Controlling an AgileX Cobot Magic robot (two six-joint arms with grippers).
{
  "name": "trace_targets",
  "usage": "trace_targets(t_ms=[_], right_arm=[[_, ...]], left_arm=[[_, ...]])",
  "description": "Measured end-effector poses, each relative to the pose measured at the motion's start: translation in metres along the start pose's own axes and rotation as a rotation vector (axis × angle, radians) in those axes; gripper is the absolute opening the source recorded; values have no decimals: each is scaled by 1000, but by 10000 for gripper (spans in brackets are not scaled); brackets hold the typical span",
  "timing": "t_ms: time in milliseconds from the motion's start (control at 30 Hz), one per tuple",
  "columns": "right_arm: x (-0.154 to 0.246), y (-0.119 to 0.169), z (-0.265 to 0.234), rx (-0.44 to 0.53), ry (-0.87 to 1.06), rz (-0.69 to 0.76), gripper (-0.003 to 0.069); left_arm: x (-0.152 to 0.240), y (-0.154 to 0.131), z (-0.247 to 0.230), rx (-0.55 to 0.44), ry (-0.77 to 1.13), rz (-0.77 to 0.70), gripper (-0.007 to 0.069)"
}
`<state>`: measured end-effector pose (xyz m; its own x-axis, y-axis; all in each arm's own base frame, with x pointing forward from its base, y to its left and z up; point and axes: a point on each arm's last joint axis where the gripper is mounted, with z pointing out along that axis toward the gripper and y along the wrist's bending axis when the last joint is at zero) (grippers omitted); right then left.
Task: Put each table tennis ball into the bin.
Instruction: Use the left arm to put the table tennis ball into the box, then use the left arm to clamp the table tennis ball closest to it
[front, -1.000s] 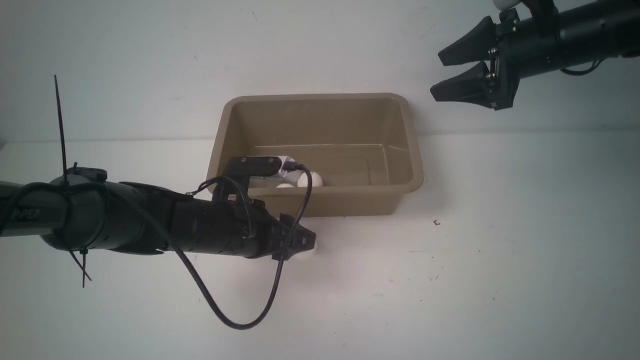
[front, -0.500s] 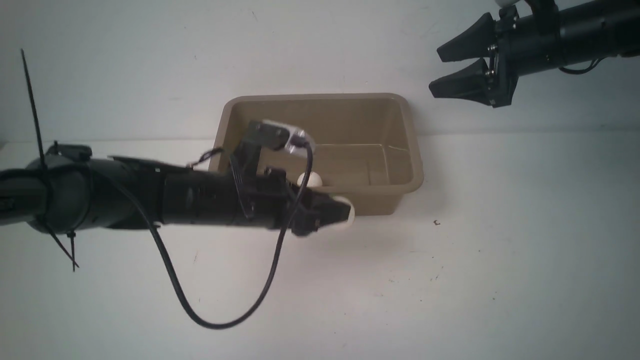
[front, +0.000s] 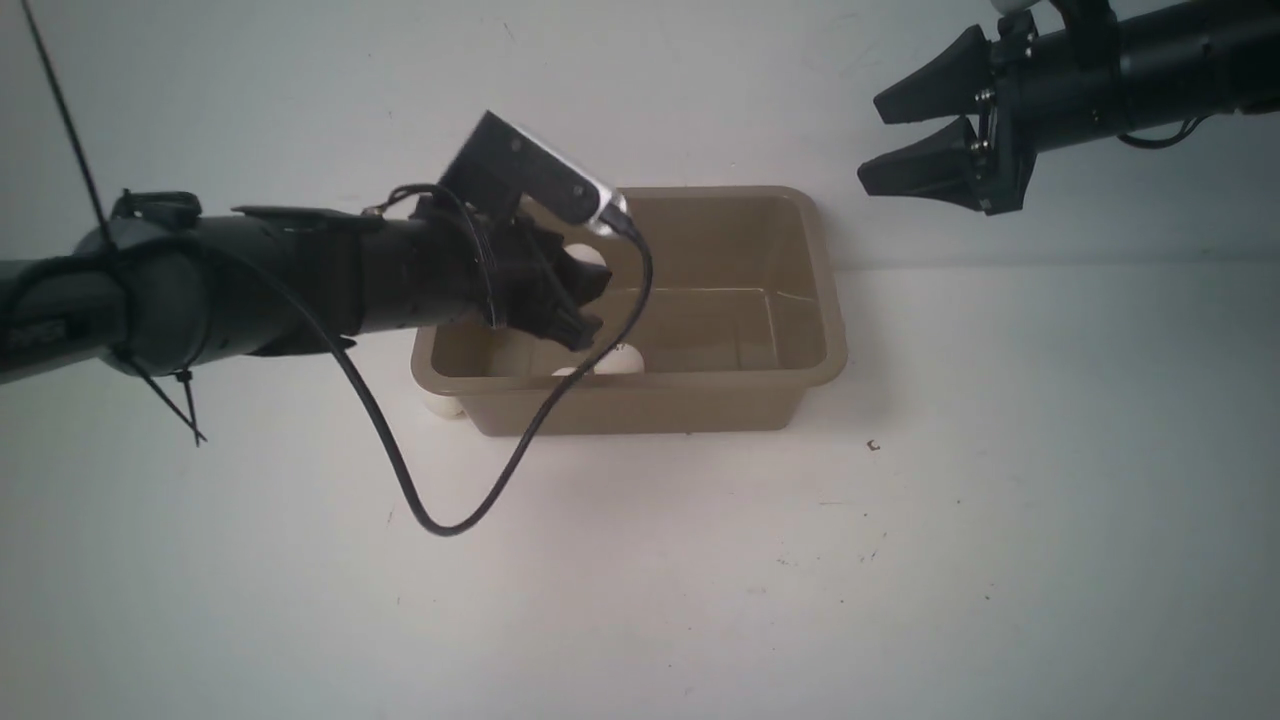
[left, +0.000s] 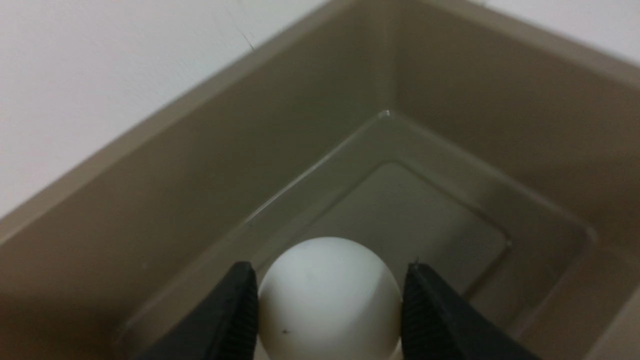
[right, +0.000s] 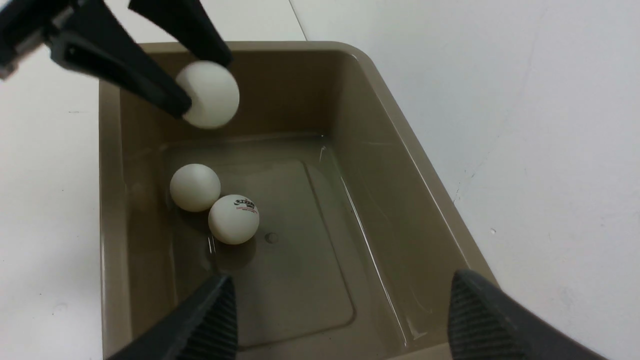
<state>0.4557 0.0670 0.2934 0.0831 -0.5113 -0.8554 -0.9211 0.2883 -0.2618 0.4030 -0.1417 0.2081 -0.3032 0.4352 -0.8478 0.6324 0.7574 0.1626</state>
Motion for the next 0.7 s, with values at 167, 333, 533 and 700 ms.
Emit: trace_targets(t_ms=[167, 333, 533, 700], right_arm=[[0, 0, 0, 0, 0, 0, 514], [0, 0, 0, 0, 0, 0, 514], [0, 0, 0, 0, 0, 0, 514], [0, 0, 0, 0, 0, 0, 514]], left_arm=[[15, -5, 14, 45, 27, 33, 356], [5, 2, 3, -27, 27, -3, 459], [-37, 20, -56, -252, -37, 13, 433], [-47, 10, -98, -271, -83, 109, 363]])
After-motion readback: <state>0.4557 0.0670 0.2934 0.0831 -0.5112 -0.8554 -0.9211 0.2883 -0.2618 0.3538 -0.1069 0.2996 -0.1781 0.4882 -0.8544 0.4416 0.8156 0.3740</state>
